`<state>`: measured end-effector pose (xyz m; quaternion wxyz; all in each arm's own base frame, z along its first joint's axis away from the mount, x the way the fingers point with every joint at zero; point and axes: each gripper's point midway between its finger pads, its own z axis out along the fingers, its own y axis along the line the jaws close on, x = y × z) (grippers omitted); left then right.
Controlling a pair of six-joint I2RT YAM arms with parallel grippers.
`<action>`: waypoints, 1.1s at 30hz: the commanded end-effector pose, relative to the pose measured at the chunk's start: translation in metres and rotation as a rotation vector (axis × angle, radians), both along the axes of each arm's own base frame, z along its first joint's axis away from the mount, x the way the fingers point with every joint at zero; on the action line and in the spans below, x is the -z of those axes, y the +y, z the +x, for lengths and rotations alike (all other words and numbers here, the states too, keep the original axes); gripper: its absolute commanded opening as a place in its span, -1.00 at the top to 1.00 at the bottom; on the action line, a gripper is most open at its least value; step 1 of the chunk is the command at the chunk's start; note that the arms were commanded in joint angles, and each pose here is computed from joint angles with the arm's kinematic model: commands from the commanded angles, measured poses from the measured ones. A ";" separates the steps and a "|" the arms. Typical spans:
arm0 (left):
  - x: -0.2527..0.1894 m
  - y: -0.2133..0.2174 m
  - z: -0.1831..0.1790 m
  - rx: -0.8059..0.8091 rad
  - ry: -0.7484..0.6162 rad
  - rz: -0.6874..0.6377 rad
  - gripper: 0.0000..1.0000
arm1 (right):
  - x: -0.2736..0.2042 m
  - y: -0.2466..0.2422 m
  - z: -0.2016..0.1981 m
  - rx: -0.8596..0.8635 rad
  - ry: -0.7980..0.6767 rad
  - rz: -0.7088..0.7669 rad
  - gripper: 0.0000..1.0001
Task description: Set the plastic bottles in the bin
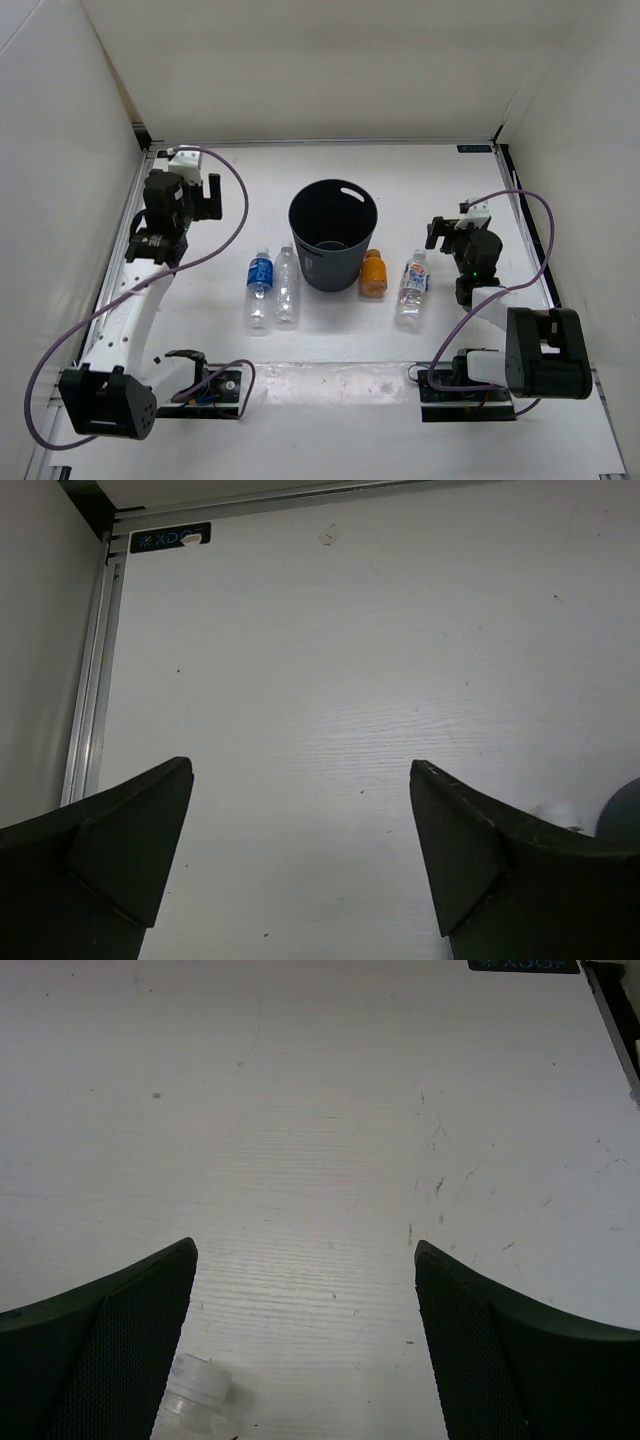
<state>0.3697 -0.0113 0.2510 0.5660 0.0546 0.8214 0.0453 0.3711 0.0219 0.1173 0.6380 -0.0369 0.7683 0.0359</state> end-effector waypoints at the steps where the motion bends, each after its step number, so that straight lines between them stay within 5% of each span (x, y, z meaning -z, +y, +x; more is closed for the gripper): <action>1: -0.049 0.001 -0.016 -0.030 -0.085 -0.064 -1.00 | -0.024 -0.005 0.010 0.034 -0.068 -0.005 -0.81; 4: -0.048 0.027 -0.042 -0.298 0.004 -0.213 -1.00 | -0.023 -0.006 0.010 0.031 -0.065 -0.004 -0.81; 5: -0.020 0.035 -0.063 -0.351 0.157 -0.180 -1.00 | -0.023 -0.005 0.010 0.028 -0.066 -0.003 -0.81; 8: -0.011 0.066 -0.067 -0.548 0.136 -0.204 -1.00 | -0.022 -0.004 0.009 0.040 -0.064 -0.011 -0.81; 9: -0.002 0.037 -0.058 -0.411 0.187 -0.318 -1.00 | -0.023 -0.002 0.010 0.046 -0.068 -0.013 -0.81; 15: 0.066 -0.019 -0.055 -0.276 0.502 -0.540 -1.00 | -0.023 -0.003 0.009 0.062 -0.072 -0.019 -0.81; 22: 0.133 -0.078 -0.081 -0.224 0.749 -0.478 -1.00 | -0.024 -0.003 0.009 0.063 -0.075 -0.019 -0.81; 33: 0.168 -0.109 -0.090 -0.156 0.860 -0.421 -1.00 | -0.024 -0.004 0.009 0.065 -0.075 -0.019 -0.81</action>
